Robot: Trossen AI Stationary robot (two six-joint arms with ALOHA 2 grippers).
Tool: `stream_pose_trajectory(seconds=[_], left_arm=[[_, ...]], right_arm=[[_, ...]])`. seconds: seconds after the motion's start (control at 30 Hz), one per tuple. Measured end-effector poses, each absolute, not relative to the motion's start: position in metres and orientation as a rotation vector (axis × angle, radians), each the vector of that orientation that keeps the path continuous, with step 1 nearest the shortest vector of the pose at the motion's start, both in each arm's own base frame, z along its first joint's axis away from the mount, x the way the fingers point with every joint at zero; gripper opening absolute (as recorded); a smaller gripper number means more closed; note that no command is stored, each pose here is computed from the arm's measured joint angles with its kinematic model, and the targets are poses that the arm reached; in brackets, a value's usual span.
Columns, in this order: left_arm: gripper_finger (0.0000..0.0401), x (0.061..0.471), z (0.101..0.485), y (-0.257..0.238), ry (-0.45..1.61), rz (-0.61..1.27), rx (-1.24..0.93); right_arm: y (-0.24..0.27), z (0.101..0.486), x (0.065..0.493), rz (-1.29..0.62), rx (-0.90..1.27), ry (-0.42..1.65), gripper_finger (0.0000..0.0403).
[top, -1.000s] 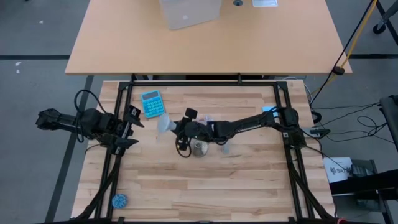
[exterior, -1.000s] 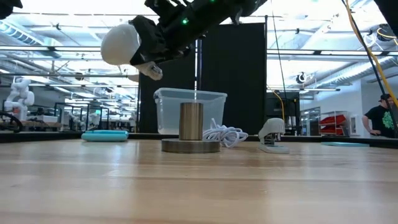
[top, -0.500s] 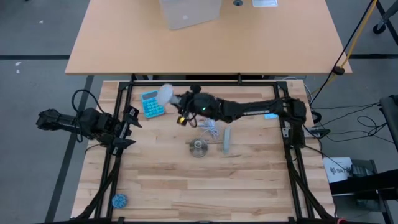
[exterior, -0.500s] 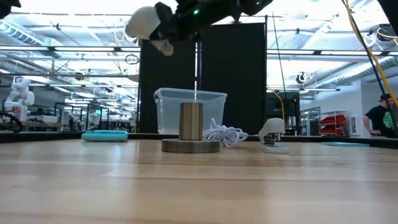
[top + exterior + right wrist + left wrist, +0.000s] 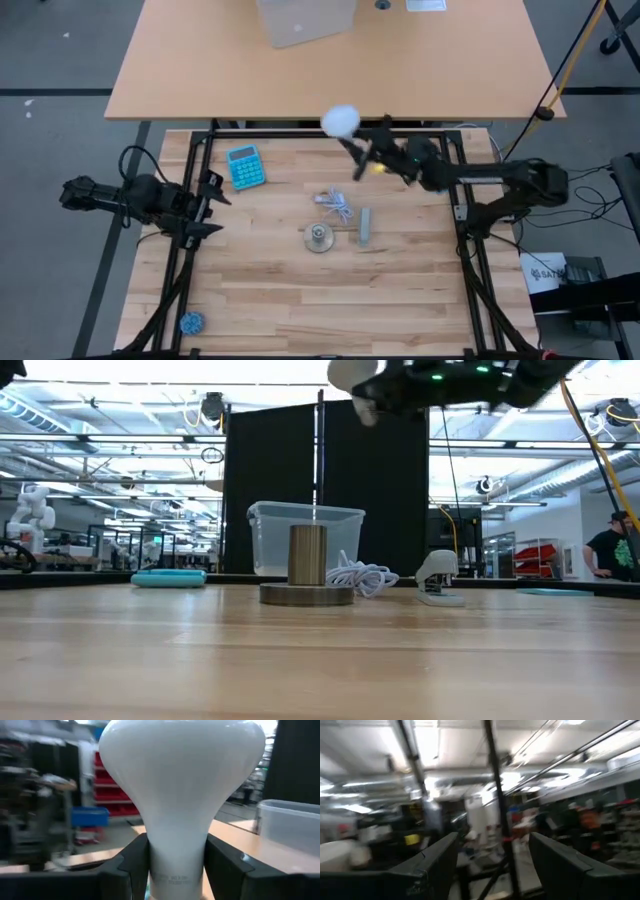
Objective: Screw lightbulb
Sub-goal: Insert the light bulb into the lamp
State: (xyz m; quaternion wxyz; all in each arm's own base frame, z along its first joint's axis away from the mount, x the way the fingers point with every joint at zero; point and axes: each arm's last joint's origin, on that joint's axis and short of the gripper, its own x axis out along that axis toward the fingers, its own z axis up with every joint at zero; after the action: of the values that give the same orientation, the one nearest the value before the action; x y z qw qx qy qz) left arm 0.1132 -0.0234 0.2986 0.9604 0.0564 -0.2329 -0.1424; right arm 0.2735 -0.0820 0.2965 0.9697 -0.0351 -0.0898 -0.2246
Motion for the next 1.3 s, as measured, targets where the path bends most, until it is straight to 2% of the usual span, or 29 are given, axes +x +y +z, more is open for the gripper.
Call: stream_pose_trajectory(seconds=[0.27, 0.53, 0.67, 0.83, 1.07, 1.13, 1.3], left_arm=[[0.0247, 0.128, 0.288, -0.020, -0.353, -0.111, 0.135], [0.0247, 0.155, 0.281, -0.017, -0.323, -0.016, 0.120], [0.0239, 0.171, 0.284, -0.017, -0.335, -0.024, 0.108], [0.0179, 0.195, 0.301, -0.015, -0.270, -0.002, 0.169], [0.0022, 0.218, 0.322, -0.009, -0.099, 0.024, 0.291], [0.0007, 0.225, 0.327, -0.005, -0.066, 0.008, 0.297], [0.0002, 0.245, 0.333, 0.001, 0.040, -0.091, 0.296]], right_arm=[[-0.029, 0.239, 0.255, -0.273, -0.026, -0.253, 0.0155], [0.006, 0.192, 0.286, -0.154, -0.013, -0.349, 0.0154], [0.012, 0.170, 0.307, -0.159, -0.012, -0.288, 0.0154], [0.014, 0.162, 0.323, -0.131, -0.024, -0.277, 0.0155], [0.018, 0.162, 0.324, -0.069, -0.036, -0.281, 0.0156], [0.020, 0.162, 0.324, -0.057, -0.044, -0.278, 0.0156], [0.023, 0.162, 0.324, 0.000, -0.051, -0.281, 0.0156]])
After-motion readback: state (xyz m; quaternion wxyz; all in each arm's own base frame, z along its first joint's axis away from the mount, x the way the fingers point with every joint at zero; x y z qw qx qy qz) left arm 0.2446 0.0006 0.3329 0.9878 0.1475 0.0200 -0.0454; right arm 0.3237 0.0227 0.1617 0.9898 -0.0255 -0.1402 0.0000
